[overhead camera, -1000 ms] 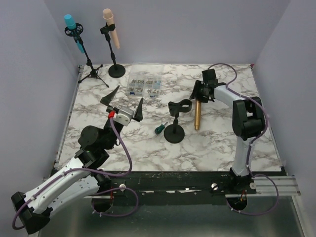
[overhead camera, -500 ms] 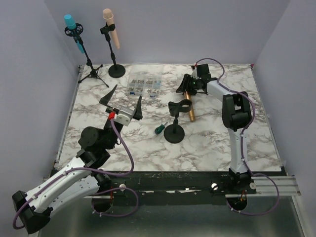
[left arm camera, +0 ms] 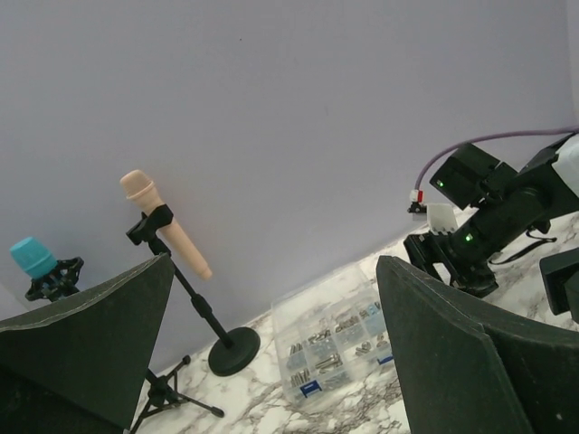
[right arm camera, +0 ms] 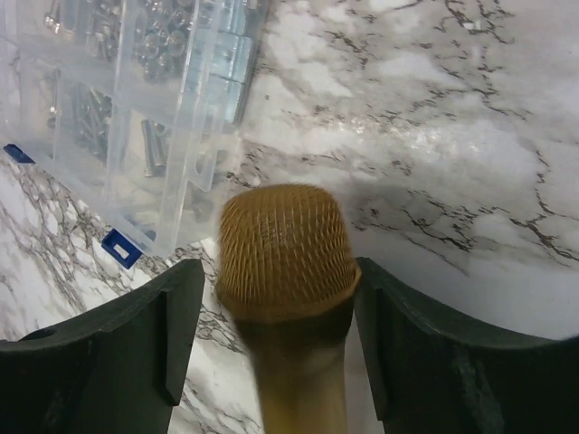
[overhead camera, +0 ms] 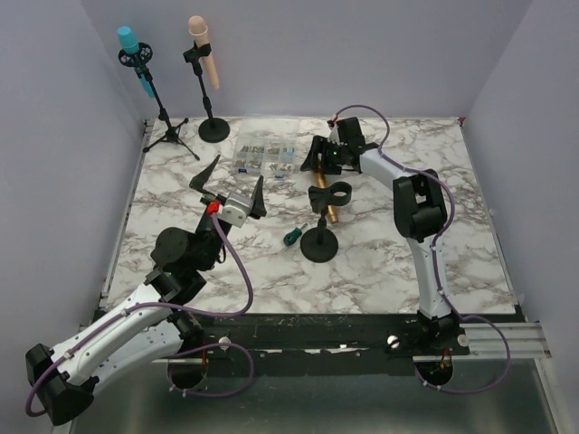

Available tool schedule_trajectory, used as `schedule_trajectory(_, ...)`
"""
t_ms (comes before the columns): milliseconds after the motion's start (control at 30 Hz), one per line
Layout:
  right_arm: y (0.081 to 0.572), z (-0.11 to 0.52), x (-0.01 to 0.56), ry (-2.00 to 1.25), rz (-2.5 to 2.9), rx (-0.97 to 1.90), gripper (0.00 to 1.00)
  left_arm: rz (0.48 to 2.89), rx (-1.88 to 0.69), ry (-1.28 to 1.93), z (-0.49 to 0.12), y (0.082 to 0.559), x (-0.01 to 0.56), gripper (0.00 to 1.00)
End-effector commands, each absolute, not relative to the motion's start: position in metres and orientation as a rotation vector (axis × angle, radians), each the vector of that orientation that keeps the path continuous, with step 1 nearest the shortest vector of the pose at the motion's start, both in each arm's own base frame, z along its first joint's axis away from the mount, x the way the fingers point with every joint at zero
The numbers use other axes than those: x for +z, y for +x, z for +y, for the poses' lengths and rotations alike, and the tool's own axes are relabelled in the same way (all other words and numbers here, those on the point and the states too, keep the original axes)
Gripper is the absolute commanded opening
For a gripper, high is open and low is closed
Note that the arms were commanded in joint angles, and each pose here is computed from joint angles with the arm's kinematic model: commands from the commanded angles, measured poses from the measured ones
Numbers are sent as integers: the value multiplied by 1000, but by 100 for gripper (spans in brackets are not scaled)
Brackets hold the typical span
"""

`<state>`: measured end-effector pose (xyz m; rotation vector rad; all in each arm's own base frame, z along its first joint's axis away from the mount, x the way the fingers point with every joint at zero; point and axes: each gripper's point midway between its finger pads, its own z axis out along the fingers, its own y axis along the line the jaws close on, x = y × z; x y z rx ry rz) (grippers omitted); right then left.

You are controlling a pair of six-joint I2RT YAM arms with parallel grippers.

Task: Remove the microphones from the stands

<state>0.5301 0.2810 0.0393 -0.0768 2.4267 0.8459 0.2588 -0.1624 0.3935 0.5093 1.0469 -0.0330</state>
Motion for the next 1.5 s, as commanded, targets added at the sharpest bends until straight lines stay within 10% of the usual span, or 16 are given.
schedule_trajectory(0,506,256,-32,-82,2594,605,80,1024,-39,493,-156,254,402,98)
schedule_trajectory(467,508,254,6,-145,2539,594,100,1030,-35,464,-152,255,403,98)
schedule_trajectory(1467,462,178,85,149,2417,611,100,1050,-71,478,-159,255,402,99)
